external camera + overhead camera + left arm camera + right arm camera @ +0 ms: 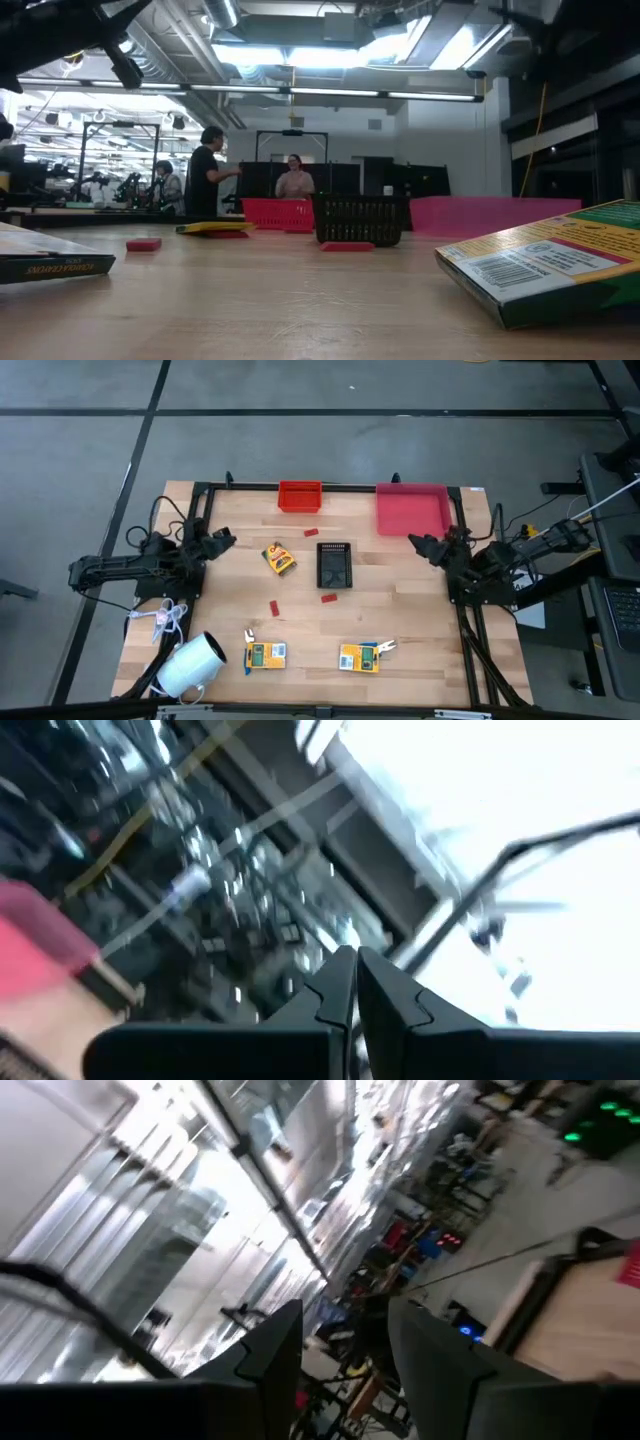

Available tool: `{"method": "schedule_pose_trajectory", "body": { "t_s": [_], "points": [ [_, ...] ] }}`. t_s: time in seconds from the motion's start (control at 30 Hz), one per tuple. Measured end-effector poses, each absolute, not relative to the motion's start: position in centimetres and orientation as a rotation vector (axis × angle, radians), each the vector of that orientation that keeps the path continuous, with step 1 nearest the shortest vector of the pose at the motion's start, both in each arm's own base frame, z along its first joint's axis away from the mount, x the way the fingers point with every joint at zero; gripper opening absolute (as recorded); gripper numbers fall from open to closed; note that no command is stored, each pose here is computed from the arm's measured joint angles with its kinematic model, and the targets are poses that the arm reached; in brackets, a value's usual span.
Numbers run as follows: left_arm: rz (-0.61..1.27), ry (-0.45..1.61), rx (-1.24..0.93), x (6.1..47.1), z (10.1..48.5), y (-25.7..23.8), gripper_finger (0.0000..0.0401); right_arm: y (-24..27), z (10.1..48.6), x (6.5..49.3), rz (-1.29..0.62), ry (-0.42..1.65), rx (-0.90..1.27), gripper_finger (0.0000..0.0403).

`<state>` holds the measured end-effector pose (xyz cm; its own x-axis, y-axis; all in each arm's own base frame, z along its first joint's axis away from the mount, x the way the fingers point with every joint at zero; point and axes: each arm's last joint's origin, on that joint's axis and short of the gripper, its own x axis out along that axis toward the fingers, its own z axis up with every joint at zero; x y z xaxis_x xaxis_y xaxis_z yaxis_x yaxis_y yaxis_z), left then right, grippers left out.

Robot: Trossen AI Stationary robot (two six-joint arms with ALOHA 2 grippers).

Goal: Pick & Place School Supplies
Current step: Put the yellow crayon box into the red bin

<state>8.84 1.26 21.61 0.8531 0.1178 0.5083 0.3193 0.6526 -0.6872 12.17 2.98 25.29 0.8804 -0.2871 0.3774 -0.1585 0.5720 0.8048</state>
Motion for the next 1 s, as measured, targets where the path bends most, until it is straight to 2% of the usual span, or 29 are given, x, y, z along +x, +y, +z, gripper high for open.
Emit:
{"method": "schedule_pose_trajectory", "body": {
  "t_s": [0.1,0.3,0.43,0.57,0.87,0.93,1.0],
  "points": [
    [-0.083,-0.661,-0.909,8.4,22.2,1.5,0.0012,3.3,26.6,12.6,-0.015,-0.501,0.914,0.0155],
    [0.146,-0.756,-0.906,8.3,22.0,2.1,0.0008,3.7,28.3,12.9,0.094,-0.503,0.859,0.0155],
    [0.205,-0.774,-0.892,8.3,22.0,2.2,0.0008,3.9,28.5,12.9,0.131,-0.496,0.832,0.0155],
    [0.149,-0.742,-0.859,8.4,22.0,2.1,0.0006,4.0,28.5,12.9,0.164,-0.488,0.822,0.0155],
    [-0.065,-0.645,-1.001,8.9,22.6,1.6,0.0005,4.1,28.6,12.9,0.212,-0.489,0.862,0.0155],
    [-0.076,-0.648,-1.009,9.0,23.8,1.6,0.0006,4.3,29.0,12.9,0.260,-0.509,0.874,0.0155],
    [-0.103,-0.702,-0.939,8.8,26.5,1.6,0.0008,4.5,30.4,13.0,0.323,-0.530,0.855,0.0155]
  ]
}}
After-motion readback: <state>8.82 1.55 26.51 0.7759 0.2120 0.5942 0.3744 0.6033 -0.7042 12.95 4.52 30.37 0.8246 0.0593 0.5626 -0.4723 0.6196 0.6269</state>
